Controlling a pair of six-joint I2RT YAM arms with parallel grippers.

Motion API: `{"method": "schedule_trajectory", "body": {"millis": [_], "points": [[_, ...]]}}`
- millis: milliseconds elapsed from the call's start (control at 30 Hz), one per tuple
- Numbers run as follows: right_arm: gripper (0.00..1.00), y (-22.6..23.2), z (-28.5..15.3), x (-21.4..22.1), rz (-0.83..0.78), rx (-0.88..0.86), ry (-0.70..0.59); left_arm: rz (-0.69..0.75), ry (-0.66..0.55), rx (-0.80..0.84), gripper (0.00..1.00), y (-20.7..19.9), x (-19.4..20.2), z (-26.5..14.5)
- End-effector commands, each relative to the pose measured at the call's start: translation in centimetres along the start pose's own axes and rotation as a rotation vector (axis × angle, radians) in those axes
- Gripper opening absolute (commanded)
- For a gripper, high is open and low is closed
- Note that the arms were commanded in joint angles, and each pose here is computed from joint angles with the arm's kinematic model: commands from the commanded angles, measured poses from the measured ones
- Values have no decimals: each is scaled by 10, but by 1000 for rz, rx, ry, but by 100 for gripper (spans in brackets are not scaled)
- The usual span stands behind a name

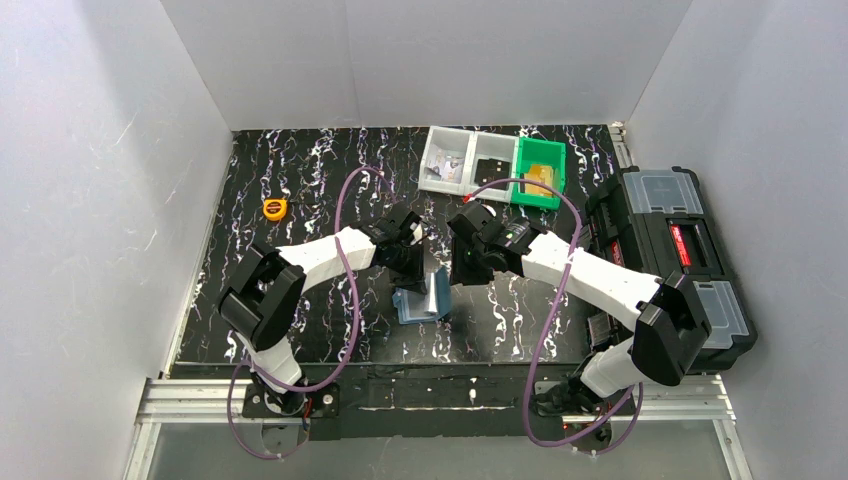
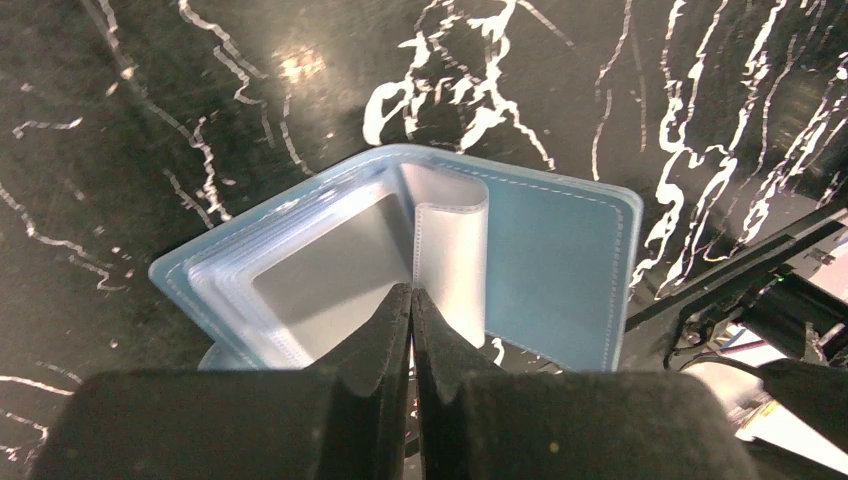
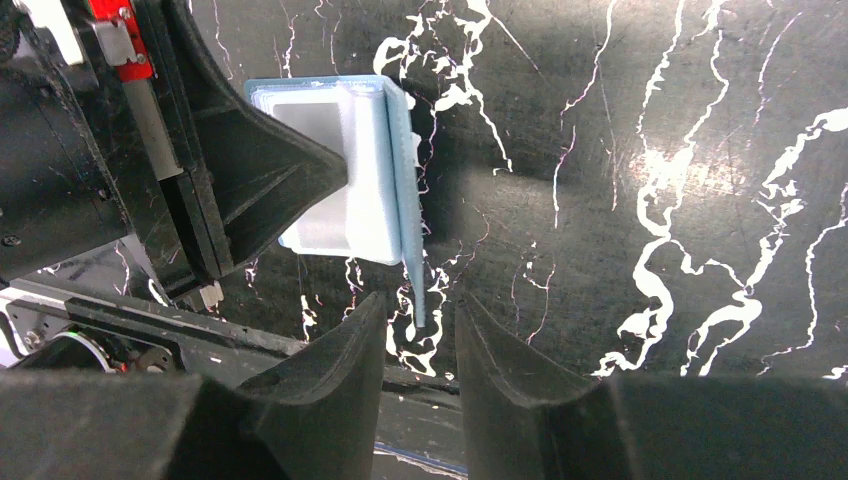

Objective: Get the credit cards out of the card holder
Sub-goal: Open the card holder at the center of the board.

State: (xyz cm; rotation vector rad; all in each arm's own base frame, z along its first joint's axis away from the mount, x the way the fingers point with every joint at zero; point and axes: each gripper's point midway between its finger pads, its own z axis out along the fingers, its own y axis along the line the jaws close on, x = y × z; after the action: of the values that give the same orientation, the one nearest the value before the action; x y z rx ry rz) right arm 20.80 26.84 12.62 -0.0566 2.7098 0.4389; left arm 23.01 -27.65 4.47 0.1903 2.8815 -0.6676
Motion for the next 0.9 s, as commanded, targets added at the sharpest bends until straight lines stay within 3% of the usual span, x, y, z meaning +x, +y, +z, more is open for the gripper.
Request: {"method": "schedule_trajectory", "body": {"millis": [0,433,567,733,867], "points": [[38,3,2,8,-19,-36,16,26,-3,53,2,-23,-8,-2],[38,5,24,30,-24,-122,55,45,51,102,3,-49,-8,13],[37,-3,38,37,-16,-77,84,34,64,113,3,-50,-5,12],[19,-25,52,48,14,26,124,30,60,106,3,-50,-4,4],[11,-38,62,52,31,66,145,33,59,104,3,-49,-2,1]]}}
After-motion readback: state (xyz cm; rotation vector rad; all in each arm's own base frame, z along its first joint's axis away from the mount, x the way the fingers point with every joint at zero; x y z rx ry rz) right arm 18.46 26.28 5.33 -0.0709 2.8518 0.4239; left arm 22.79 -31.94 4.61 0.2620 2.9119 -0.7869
